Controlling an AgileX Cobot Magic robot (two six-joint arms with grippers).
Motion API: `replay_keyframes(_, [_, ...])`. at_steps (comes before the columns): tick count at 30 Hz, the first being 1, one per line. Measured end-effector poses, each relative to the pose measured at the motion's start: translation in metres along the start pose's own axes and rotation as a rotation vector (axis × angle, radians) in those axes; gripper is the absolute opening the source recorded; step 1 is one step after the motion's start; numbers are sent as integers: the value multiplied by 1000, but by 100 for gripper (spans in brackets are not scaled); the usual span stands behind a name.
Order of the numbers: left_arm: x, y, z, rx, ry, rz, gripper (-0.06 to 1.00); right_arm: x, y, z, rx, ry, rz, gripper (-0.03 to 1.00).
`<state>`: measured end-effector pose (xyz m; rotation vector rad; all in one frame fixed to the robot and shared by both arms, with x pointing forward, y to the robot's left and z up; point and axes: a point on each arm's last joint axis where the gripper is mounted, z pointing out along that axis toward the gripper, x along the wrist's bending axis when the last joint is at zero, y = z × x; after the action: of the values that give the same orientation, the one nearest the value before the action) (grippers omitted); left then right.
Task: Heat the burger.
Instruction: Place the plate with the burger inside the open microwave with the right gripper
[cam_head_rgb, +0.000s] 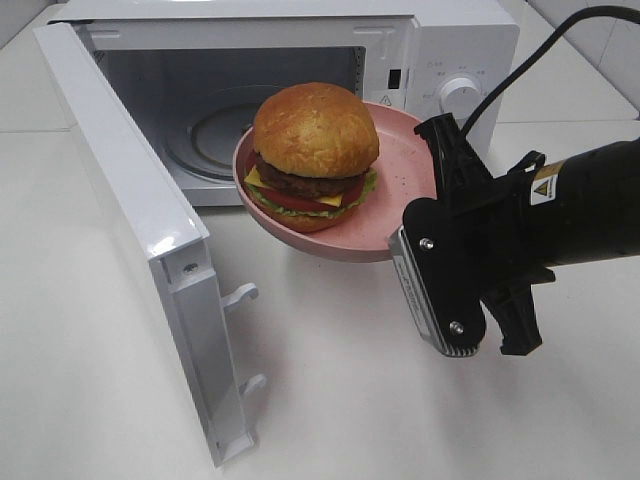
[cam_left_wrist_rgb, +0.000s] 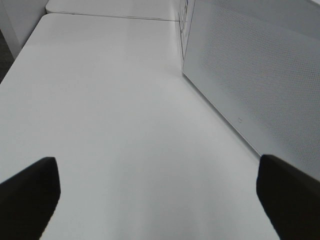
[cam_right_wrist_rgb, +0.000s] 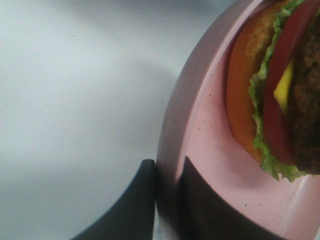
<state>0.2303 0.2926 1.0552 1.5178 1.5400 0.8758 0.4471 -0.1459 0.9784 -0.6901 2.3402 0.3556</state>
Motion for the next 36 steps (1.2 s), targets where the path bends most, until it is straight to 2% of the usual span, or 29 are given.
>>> replay_keyframes(6, [0, 0, 0, 0, 0, 0, 99, 2, -1, 9, 9, 8, -15, 6])
replay_keyframes(10, [0, 0, 0, 0, 0, 0, 99, 8, -2, 23, 11, 69, -16, 6])
replay_keyframes(13, [0, 0, 0, 0, 0, 0, 99, 7, -2, 27, 11, 80, -18, 6])
replay_keyframes(19, [0, 0, 0, 0, 0, 0, 99, -10, 0, 41, 8, 57, -27, 6])
replay_keyframes(36, [0, 0, 0, 0, 0, 0, 99, -28, 9, 76, -6, 79, -64, 6])
